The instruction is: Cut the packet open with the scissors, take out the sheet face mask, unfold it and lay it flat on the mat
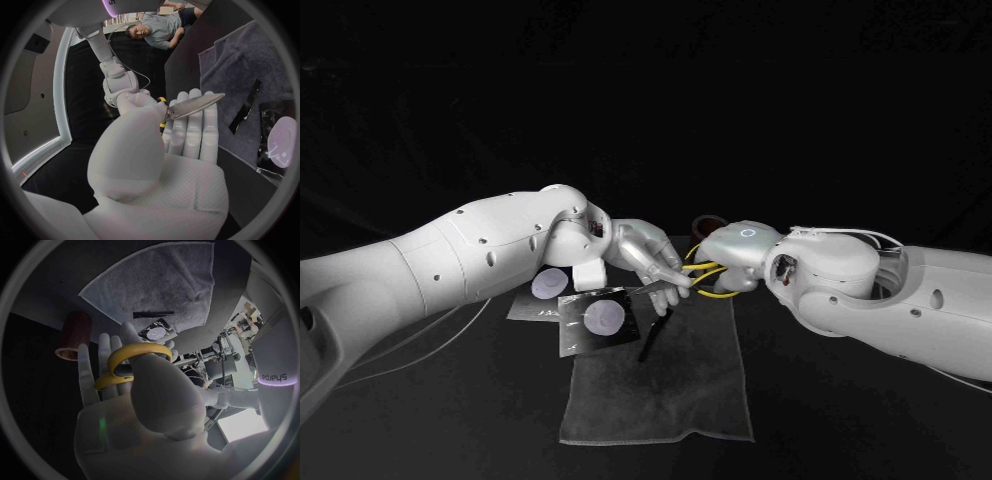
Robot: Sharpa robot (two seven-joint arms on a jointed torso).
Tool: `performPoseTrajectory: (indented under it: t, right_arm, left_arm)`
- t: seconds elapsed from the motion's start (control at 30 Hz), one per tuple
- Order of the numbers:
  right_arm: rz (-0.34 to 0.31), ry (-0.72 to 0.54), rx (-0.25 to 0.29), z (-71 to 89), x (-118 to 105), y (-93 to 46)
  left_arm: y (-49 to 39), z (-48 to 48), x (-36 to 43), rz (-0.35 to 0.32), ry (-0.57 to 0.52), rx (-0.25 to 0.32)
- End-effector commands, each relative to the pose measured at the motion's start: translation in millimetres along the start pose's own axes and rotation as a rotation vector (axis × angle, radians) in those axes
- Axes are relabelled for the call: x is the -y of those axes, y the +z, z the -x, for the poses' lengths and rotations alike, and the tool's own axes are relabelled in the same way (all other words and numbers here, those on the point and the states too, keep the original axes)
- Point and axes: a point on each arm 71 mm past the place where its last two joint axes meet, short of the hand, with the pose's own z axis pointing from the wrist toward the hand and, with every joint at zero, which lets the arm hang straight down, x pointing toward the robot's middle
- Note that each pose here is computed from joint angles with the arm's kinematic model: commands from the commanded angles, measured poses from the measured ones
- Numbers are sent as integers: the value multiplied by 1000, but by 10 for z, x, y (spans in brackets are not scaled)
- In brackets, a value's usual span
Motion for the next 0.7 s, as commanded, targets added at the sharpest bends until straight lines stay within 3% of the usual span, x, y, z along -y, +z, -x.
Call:
performPoseTrajectory:
  t: [0.03, 0.37, 0.7]
  right_arm:
    - [13, 57, 77, 71, 13, -25]
    - [55, 139, 61, 62, -17, -60]
    - [47, 166, 46, 79, -13, -79]
  left_arm:
    - [18, -21, -23, 33, -26, -20]
    - [16, -18, -77, 89, -59, -25]
    - [17, -24, -113, 134, -76, -32]
